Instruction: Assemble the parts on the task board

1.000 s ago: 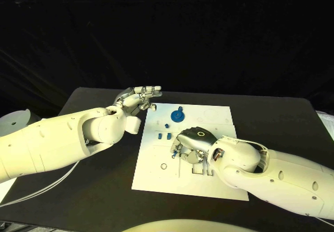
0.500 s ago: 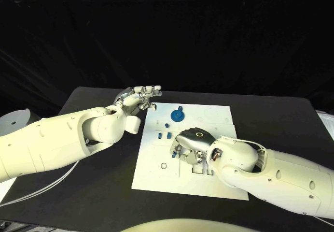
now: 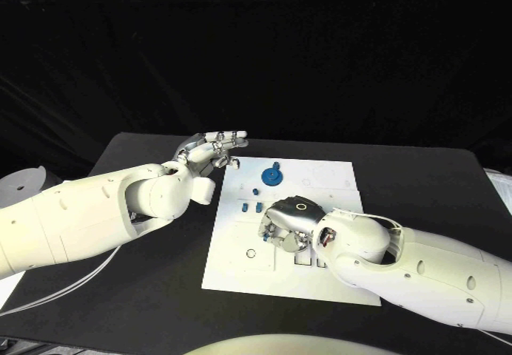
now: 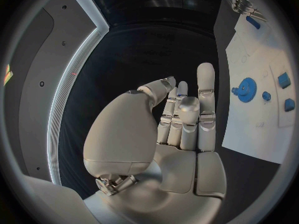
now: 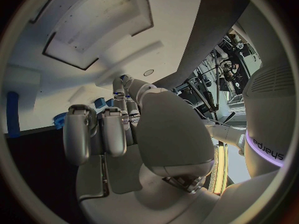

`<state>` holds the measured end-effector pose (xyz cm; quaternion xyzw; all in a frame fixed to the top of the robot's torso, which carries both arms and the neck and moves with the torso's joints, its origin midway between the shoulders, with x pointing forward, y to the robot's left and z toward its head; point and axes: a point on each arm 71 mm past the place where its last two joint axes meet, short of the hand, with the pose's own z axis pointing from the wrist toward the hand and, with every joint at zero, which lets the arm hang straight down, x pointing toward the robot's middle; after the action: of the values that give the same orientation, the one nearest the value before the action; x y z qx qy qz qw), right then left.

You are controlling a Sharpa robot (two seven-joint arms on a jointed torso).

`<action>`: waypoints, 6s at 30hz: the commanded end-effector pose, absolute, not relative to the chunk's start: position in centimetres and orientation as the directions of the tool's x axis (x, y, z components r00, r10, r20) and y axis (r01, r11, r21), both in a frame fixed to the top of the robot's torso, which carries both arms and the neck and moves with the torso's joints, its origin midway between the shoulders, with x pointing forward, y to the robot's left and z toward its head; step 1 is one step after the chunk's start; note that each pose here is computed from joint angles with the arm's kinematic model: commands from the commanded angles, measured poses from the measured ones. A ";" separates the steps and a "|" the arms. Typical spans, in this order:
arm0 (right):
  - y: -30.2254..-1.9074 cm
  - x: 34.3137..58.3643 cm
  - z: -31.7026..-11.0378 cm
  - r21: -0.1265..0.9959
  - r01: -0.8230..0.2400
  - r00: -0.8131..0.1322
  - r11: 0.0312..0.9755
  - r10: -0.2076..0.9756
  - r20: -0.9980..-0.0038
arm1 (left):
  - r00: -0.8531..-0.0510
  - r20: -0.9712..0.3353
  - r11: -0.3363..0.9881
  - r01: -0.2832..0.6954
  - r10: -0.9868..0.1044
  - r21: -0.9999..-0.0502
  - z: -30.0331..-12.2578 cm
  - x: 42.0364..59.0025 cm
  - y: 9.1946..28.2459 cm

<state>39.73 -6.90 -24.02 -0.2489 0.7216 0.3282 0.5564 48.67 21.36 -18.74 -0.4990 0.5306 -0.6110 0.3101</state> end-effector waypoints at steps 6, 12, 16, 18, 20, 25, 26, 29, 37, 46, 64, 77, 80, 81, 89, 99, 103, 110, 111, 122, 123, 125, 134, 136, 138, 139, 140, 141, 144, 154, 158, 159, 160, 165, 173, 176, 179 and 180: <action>-7.2 39.9 -24.7 0.162 -0.701 -0.267 0.695 -0.046 -0.962 | -0.327 0.292 -0.254 -0.154 -0.899 -0.955 -18.6 48.6 21.2; -7.4 40.1 -24.6 0.163 -0.692 -0.259 0.703 -0.030 -0.965 | -0.324 0.291 -0.253 -0.155 -0.900 -0.955 -18.6 48.6 21.3; -7.4 40.1 -24.4 0.170 -0.690 -0.237 0.703 0.002 -0.971 | -0.324 0.291 -0.253 -0.155 -0.900 -0.955 -18.7 48.6 21.3; -7.5 40.1 -24.2 0.175 -0.693 -0.225 0.700 0.020 -0.974 | -0.324 0.291 -0.253 -0.155 -0.900 -0.955 -18.7 48.6 21.3; -7.7 39.9 -23.9 0.183 -0.697 -0.213 0.693 0.044 -0.976 | -0.324 0.291 -0.253 -0.155 -0.900 -0.955 -18.7 48.6 21.3; -8.8 39.4 -23.1 0.197 -0.698 -0.196 0.689 0.081 -0.977 | -0.321 0.290 -0.252 -0.155 -0.901 -0.955 -18.7 48.6 21.4; -9.2 39.4 -22.8 0.198 -0.696 -0.192 0.691 0.086 -0.978 | -0.321 0.290 -0.252 -0.155 -0.902 -0.955 -18.7 48.6 21.4; -10.4 39.5 -22.0 0.196 -0.682 -0.184 0.705 0.094 -0.978 | -0.321 0.290 -0.252 -0.156 -0.902 -0.955 -18.7 48.6 21.4; -15.6 41.5 -19.5 0.131 -0.589 -0.154 0.797 0.049 -0.987 | -0.324 0.291 -0.252 -0.156 -0.900 -0.955 -18.7 48.6 21.4; -18.1 42.3 -19.3 0.075 -0.543 -0.156 0.837 -0.012 -0.988 | -0.327 0.292 -0.253 -0.158 -0.899 -0.955 -18.7 48.5 21.4; -17.5 42.5 -20.3 0.060 -0.560 -0.191 0.826 -0.058 -0.980 | -0.329 0.293 -0.252 -0.161 -0.898 -0.954 -18.7 48.5 21.4; -17.1 42.9 -21.0 0.053 -0.565 -0.209 0.823 -0.081 -0.975 | -0.329 0.293 -0.252 -0.163 -0.898 -0.954 -18.7 48.5 21.4; -17.1 43.0 -21.2 0.044 -0.564 -0.205 0.825 -0.088 -0.975 | -0.329 0.293 -0.251 -0.163 -0.898 -0.954 -18.7 48.5 21.5; -17.1 43.1 -21.2 0.041 -0.563 -0.203 0.825 -0.090 -0.975 | -0.328 0.293 -0.251 -0.164 -0.898 -0.954 -18.7 48.5 21.5; -16.9 43.2 -21.1 0.038 -0.567 -0.166 0.823 -0.069 -0.984 | -0.328 0.293 -0.251 -0.164 -0.898 -0.954 -18.8 48.5 21.5; -16.9 42.2 -18.9 0.071 -0.583 -0.112 0.809 0.007 -0.994 | -0.326 0.292 -0.250 -0.163 -0.899 -0.954 -18.8 48.6 21.5; -16.9 41.9 -17.8 0.084 -0.589 -0.100 0.804 0.030 -0.995 | -0.324 0.291 -0.250 -0.163 -0.900 -0.955 -18.8 48.6 21.5; -14.8 40.5 -16.3 0.110 -0.648 -0.080 0.754 0.077 -0.994 | -0.325 0.291 -0.251 -0.160 -0.900 -0.955 -18.8 48.6 21.4; -14.2 40.2 -16.3 0.119 -0.661 -0.085 0.741 0.084 -0.993 | -0.326 0.292 -0.252 -0.160 -0.899 -0.955 -18.8 48.6 21.4; -7.7 36.8 -18.4 0.240 -0.767 -0.192 0.596 0.143 -0.971 | -0.333 0.295 -0.255 -0.160 -0.895 -0.954 -18.8 48.6 21.0; -7.4 36.6 -18.7 0.247 -0.770 -0.201 0.588 0.144 -0.969 | -0.334 0.295 -0.255 -0.160 -0.895 -0.954 -18.8 48.6 21.0; -6.8 36.3 -19.2 0.260 -0.775 -0.216 0.576 0.145 -0.966 | -0.336 0.296 -0.255 -0.161 -0.894 -0.953 -18.8 48.6 20.9; -5.8 36.3 -21.2 0.287 -0.773 -0.263 0.565 0.127 -0.956 | -0.340 0.298 -0.256 -0.162 -0.892 -0.953 -18.8 48.6 20.8; -5.7 36.3 -21.5 0.288 -0.770 -0.270 0.569 0.118 -0.956 | -0.340 0.298 -0.256 -0.163 -0.892 -0.953 -18.8 48.6 20.8; -5.7 36.4 -21.9 0.285 -0.767 -0.275 0.574 0.106 -0.955 | -0.340 0.298 -0.256 -0.163 -0.892 -0.953 -18.8 48.5 20.8; -5.7 36.5 -22.0 0.283 -0.766 -0.278 0.578 0.100 -0.955 | -0.340 0.298 -0.256 -0.163 -0.892 -0.953 -18.8 48.5 20.8; -5.7 36.6 -22.2 0.282 -0.764 -0.280 0.581 0.094 -0.955 | -0.340 0.298 -0.256 -0.163 -0.892 -0.953 -18.8 48.5 20.8; -5.8 36.7 -22.4 0.279 -0.762 -0.283 0.585 0.087 -0.955 | -0.340 0.298 -0.256 -0.163 -0.892 -0.953 -18.8 48.5 20.8; -5.7 36.8 -22.7 0.274 -0.759 -0.287 0.590 0.075 -0.955 | -0.340 0.298 -0.256 -0.163 -0.892 -0.953 -18.8 48.5 20.8; -5.7 37.0 -23.4 0.261 -0.752 -0.300 0.605 0.038 -0.953 | -0.342 0.299 -0.257 -0.164 -0.891 -0.953 -18.8 48.6 20.7; -5.7 37.0 -23.6 0.253 -0.751 -0.304 0.609 0.021 -0.952 | -0.342 0.299 -0.257 -0.164 -0.891 -0.953 -18.8 48.6 20.7; -5.7 37.0 -23.7 0.252 -0.752 -0.305 0.609 0.018 -0.952 | -0.341 0.299 -0.256 -0.164 -0.891 -0.953 -18.8 48.6 20.7; -5.6 37.0 -23.7 0.251 -0.753 -0.306 0.608 0.015 -0.952 | -0.341 0.299 -0.256 -0.164 -0.891 -0.953 -18.8 48.6 20.7; -5.2 36.9 -23.9 0.239 -0.756 -0.302 0.609 0.000 -0.953 | -0.341 0.299 -0.256 -0.164 -0.891 -0.953 -18.8 48.6 20.7; -4.5 36.7 -23.9 0.214 -0.760 -0.278 0.614 -0.010 -0.960 | -0.342 0.299 -0.256 -0.165 -0.891 -0.952 -18.8 48.6 20.7; -4.4 36.7 -23.8 0.218 -0.758 -0.276 0.615 0.001 -0.961 | -0.343 0.299 -0.256 -0.165 -0.890 -0.952 -18.8 48.5 20.7; -4.4 36.8 -23.8 0.225 -0.755 -0.277 0.616 0.012 -0.961 | -0.343 0.299 -0.256 -0.166 -0.891 -0.952 -18.8 48.5 20.7; -4.4 36.8 -23.8 0.229 -0.755 -0.277 0.615 0.017 -0.961 | -0.342 0.299 -0.256 -0.166 -0.891 -0.952 -18.8 48.5 20.7</action>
<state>36.78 -4.36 -23.73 -0.2554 0.7155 0.3609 0.5409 48.61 20.97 -18.90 -0.4975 0.5366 -0.6121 0.2996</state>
